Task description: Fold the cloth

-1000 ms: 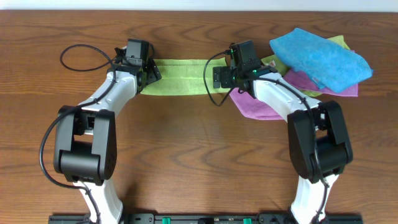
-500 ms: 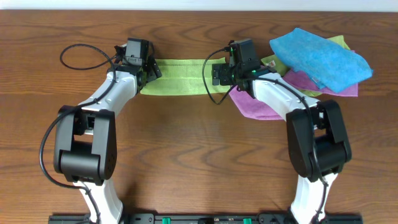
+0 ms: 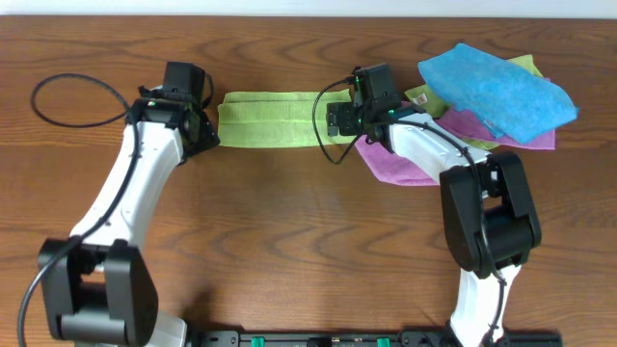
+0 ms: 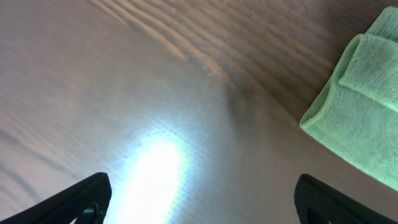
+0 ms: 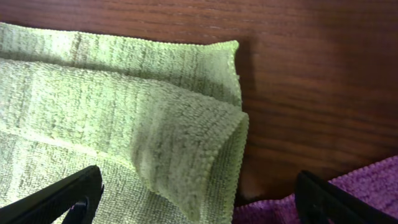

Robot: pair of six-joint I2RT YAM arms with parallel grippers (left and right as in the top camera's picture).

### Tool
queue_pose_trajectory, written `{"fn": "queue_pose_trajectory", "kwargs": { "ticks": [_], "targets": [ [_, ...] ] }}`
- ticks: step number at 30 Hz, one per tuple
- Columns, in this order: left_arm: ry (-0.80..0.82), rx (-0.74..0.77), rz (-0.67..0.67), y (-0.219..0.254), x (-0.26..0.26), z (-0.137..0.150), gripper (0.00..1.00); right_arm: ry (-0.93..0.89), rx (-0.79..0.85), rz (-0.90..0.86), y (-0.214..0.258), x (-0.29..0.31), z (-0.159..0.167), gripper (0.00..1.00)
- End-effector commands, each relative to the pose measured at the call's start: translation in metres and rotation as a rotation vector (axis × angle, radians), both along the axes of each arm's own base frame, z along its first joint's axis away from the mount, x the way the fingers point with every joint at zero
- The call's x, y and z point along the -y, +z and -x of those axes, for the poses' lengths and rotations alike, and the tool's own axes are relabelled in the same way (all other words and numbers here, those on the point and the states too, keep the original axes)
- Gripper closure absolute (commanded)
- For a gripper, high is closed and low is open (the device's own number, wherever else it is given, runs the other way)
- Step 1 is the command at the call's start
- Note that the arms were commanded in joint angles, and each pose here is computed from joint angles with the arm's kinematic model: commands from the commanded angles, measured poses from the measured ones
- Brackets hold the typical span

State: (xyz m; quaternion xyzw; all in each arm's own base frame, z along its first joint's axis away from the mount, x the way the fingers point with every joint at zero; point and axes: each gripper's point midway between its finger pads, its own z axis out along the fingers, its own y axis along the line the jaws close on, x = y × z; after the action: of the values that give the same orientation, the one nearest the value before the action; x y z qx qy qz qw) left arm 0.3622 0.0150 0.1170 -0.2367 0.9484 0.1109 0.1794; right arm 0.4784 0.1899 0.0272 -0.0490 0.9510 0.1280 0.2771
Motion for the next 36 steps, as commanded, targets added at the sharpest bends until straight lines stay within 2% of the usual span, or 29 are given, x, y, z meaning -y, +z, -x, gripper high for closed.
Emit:
{"fn": "queue_pose_trajectory", "kwargs": {
  "ticks": [1, 5, 12, 20, 30, 36],
  "targets": [
    [-0.033, -0.055, -0.028, -0.002, 0.003, 0.013, 0.07, 0.013, -0.002, -0.012, -0.002, -0.009, -0.002, 0.02],
    [-0.032, -0.133, -0.030, -0.007, 0.008, 0.036, 0.13, 0.019, -0.011, -0.010, -0.009, -0.012, 0.000, 0.02],
    [-0.027, -0.178, -0.036, -0.009, 0.004, 0.071, 0.14, 0.022, 0.001, -0.019, -0.012, -0.016, -0.003, 0.02],
    [-0.010, -0.129, -0.009, 0.001, -0.002, 0.122, 0.14, 0.033, 0.009, -0.038, -0.015, -0.020, -0.006, 0.02],
    [0.006, -0.053, 0.070, -0.014, -0.001, 0.177, 0.14, 0.024, -0.001, -0.041, -0.030, -0.021, -0.008, 0.04],
    [0.017, -0.006, 0.081, -0.011, -0.003, 0.190, 0.13, 0.041, -0.019, -0.072, -0.033, -0.028, -0.004, 0.20]
  ]
}}
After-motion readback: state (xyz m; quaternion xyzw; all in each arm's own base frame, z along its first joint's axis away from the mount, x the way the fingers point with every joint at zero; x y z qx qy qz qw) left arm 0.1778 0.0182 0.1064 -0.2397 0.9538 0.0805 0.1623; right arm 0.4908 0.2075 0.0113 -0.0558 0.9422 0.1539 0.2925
